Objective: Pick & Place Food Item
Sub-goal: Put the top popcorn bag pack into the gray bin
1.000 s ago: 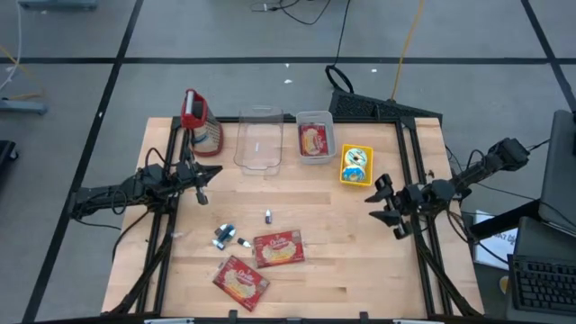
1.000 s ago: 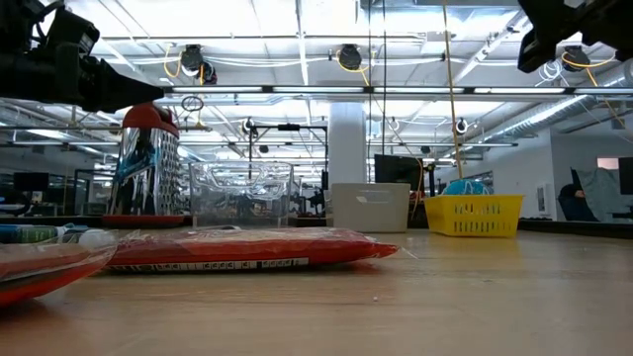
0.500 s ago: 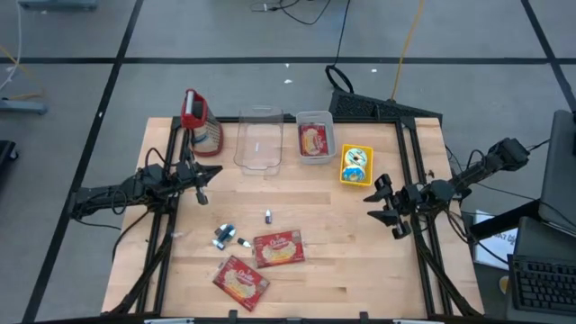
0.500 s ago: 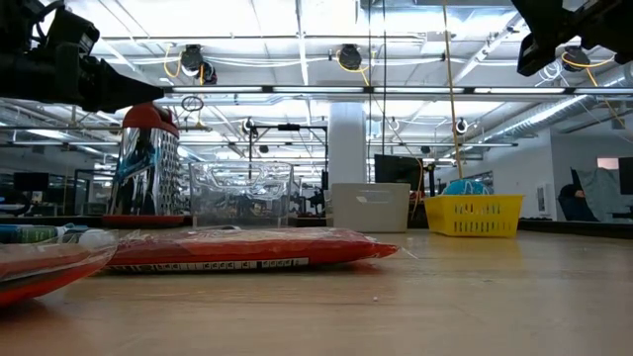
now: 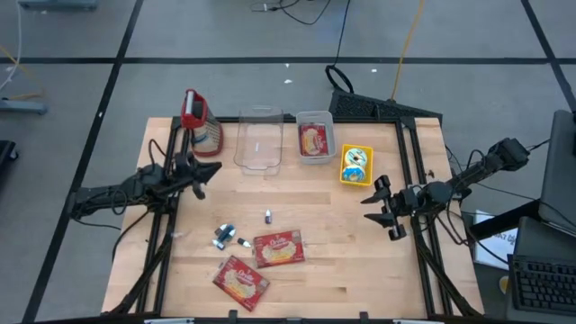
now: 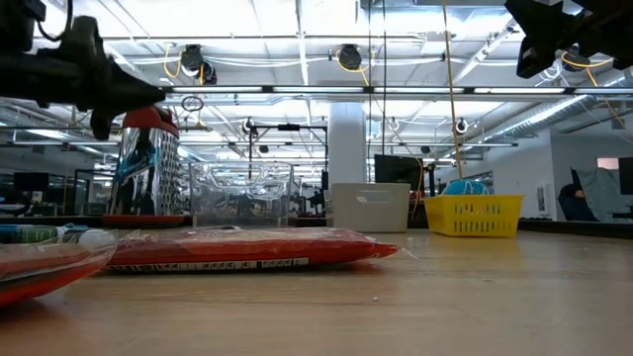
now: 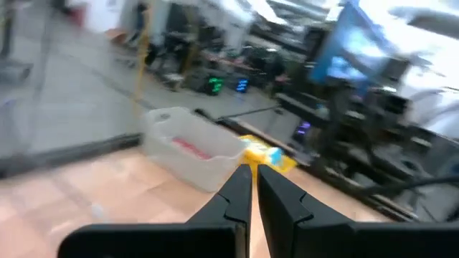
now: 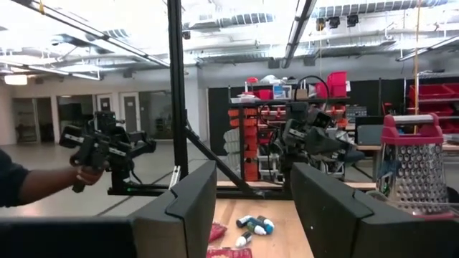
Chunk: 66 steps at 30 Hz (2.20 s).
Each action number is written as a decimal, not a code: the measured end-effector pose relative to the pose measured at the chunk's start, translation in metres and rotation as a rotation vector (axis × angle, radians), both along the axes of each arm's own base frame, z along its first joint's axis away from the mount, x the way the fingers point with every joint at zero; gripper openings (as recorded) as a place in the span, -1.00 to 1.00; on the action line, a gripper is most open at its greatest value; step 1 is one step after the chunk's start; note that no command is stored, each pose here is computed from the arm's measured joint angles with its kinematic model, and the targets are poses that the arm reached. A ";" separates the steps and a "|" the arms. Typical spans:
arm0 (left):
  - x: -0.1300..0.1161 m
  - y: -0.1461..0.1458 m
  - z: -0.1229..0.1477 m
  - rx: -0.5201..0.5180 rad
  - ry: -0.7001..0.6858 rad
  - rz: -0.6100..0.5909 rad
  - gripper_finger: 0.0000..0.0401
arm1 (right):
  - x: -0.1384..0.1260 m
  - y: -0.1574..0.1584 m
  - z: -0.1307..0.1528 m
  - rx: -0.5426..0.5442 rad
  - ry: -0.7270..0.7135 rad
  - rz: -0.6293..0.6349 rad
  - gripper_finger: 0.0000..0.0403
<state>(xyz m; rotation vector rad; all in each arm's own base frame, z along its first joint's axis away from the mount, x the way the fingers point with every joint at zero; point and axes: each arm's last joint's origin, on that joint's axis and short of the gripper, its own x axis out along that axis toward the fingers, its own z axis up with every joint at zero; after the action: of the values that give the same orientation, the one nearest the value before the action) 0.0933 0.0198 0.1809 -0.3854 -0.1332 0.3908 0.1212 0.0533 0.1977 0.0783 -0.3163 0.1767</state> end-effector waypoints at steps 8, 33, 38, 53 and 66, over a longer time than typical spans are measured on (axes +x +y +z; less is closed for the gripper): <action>0.000 0.002 0.000 -0.030 -0.010 0.058 -0.88 | 0.000 0.000 0.000 -0.012 -0.001 -0.004 -0.16; 0.032 -0.043 0.034 -0.153 -0.201 -0.566 -0.02 | 0.000 0.000 0.000 -0.068 -0.011 -0.023 -0.16; 0.064 -0.070 0.049 -0.116 -0.006 -0.637 -0.07 | 0.000 0.000 0.000 -0.068 -0.011 -0.023 -0.16; 0.158 -0.134 0.023 -0.334 0.883 -0.520 -0.24 | 0.000 0.000 0.000 -0.103 -0.017 -0.035 -0.16; 0.176 -0.136 -0.037 -0.469 1.068 -0.338 -0.24 | 0.000 0.000 0.001 -0.106 -0.033 -0.040 -0.16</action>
<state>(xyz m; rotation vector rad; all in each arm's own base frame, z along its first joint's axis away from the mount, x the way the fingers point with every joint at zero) 0.2694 -0.1163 0.1440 -0.6015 1.0697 0.2470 0.1208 0.0530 0.1991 -0.0358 -0.3404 0.1555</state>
